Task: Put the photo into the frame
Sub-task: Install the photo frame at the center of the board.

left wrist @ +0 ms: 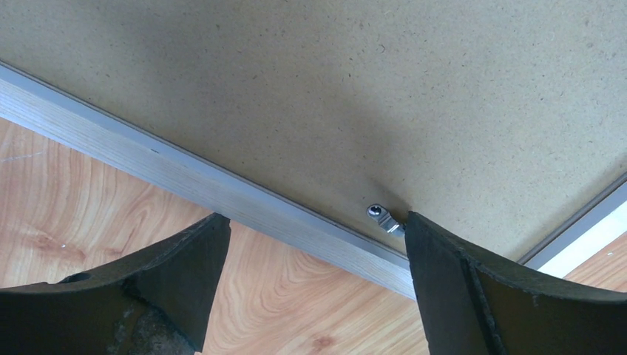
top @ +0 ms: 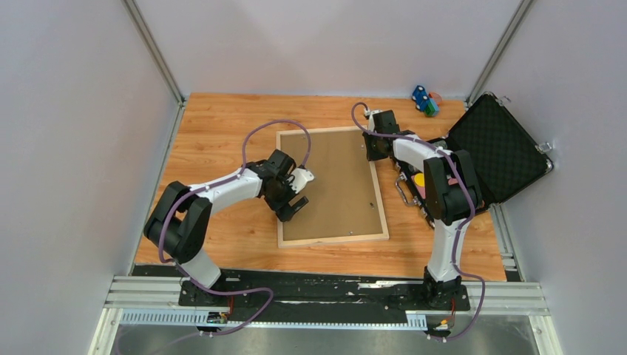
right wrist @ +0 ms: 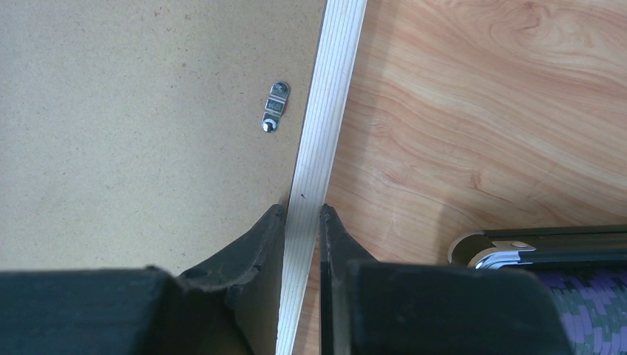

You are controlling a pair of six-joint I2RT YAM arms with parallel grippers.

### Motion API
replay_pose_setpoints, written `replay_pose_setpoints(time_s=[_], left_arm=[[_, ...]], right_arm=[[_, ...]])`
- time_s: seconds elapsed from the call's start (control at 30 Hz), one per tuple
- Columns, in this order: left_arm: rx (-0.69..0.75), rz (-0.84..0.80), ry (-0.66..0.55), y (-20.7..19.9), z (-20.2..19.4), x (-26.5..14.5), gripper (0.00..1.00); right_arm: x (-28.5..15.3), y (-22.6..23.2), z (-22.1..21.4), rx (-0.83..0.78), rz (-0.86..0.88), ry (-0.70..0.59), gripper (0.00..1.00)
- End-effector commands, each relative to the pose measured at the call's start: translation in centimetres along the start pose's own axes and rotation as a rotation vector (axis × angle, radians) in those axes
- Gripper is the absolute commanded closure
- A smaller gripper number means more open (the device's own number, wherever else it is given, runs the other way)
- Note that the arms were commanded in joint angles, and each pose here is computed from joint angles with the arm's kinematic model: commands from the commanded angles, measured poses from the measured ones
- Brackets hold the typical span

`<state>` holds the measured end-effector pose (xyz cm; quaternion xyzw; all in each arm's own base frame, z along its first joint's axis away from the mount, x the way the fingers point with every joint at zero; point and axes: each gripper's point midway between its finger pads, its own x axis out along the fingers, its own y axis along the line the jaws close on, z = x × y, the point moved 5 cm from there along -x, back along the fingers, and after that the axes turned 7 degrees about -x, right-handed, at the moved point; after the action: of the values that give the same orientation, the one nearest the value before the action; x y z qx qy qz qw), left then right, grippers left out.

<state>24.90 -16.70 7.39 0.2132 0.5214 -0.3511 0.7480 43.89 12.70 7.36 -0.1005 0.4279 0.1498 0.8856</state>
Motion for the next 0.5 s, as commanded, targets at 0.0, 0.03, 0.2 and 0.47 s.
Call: replay_pose_setpoints(time_s=[0.0,0.03,0.2,0.47], left_arm=[[0.025,-0.02,-0.001,-0.47,-0.33,-0.45,0.07],[0.025,-0.016,-0.003,-0.42,-0.27,-0.47,0.09],[0.022,0.009,-0.015,-0.1,0.01,-0.52,0.18],[0.027,0.024,-0.017,0.08,0.06,-0.57,0.31]], right_arm=[[1.27,-0.12,-1.48,-0.013,0.018,0.055,1.0],[1.26,-0.14,-1.45,-0.013,0.019,0.054,1.0],[1.17,-0.08,-1.41,-0.011,0.023,0.052,1.0],[1.24,0.03,-1.52,-0.011,0.03,0.055,1.0]])
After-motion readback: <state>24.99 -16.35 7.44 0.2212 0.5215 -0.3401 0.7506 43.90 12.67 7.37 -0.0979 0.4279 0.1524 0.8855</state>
